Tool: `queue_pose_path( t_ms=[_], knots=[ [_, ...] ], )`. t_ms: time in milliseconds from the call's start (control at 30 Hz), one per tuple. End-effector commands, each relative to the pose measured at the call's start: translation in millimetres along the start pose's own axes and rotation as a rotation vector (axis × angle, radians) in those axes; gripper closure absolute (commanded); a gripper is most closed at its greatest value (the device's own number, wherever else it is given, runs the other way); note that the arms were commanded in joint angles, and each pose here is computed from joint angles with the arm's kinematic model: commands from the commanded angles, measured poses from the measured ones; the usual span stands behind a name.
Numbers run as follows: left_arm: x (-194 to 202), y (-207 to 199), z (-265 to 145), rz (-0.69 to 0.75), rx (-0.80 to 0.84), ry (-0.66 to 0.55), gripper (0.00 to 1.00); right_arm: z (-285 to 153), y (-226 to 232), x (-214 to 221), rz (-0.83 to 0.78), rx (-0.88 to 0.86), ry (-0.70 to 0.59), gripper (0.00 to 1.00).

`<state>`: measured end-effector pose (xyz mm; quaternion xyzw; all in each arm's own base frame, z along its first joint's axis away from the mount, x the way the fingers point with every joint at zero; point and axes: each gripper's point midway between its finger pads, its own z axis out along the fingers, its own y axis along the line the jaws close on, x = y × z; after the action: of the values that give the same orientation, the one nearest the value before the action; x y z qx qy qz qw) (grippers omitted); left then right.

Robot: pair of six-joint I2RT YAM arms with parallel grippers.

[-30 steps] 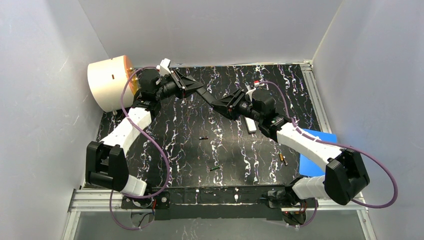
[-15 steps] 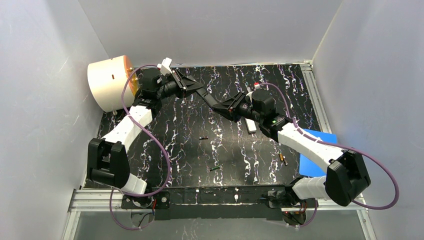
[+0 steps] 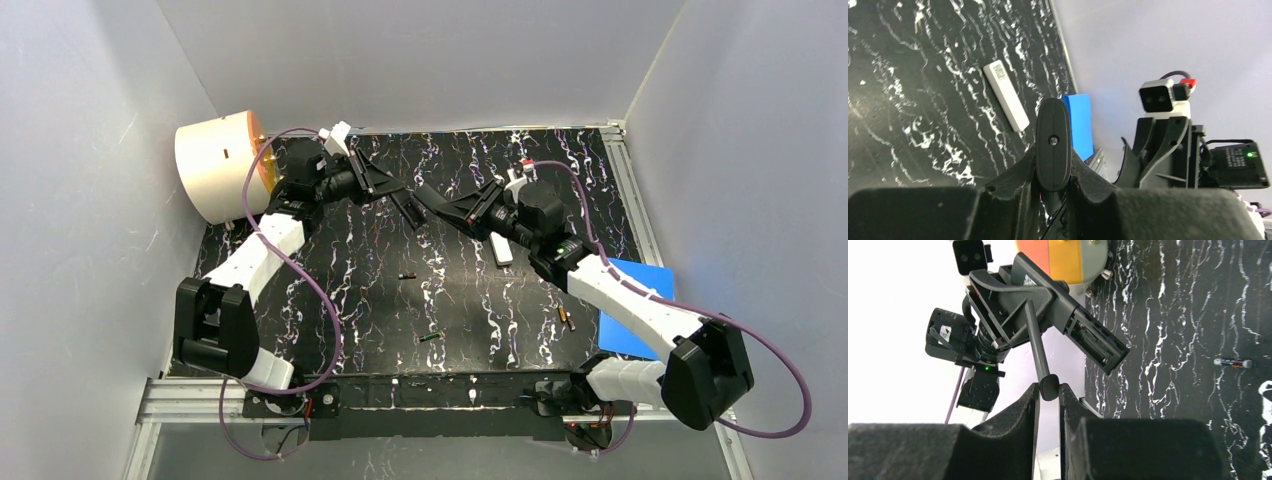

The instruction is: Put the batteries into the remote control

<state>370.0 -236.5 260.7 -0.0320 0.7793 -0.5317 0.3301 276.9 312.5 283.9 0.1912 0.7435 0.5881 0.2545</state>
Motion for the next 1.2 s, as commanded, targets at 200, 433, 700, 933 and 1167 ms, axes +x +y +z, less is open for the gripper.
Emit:
queue_pose_path(
  t_ms=[200,433,700,933,1167],
  knots=[
    [38.6,37.6,-27.8,0.111,-0.161,0.088,1.00,-18.5,-114.4,-14.1,0.061,0.305,-0.057,0.99],
    [66.3,25.7,-54.4,0.160,-0.125,0.131,1.00,-34.6,-201.1,3.5,0.139,0.499,-0.014,0.99],
    [87.0,-6.2,-78.1,0.259,0.019,0.142,1.00,-52.2,-256.7,12.2,0.124,0.687,-0.003,0.90],
    [93.2,-38.0,-90.6,0.372,0.177,0.142,1.00,-73.3,-248.3,-3.8,-0.075,0.810,0.013,0.35],
    [91.8,-56.2,-96.6,0.442,0.245,0.154,1.00,-64.3,-179.9,-4.6,-0.372,0.529,0.120,0.27]
  ],
)
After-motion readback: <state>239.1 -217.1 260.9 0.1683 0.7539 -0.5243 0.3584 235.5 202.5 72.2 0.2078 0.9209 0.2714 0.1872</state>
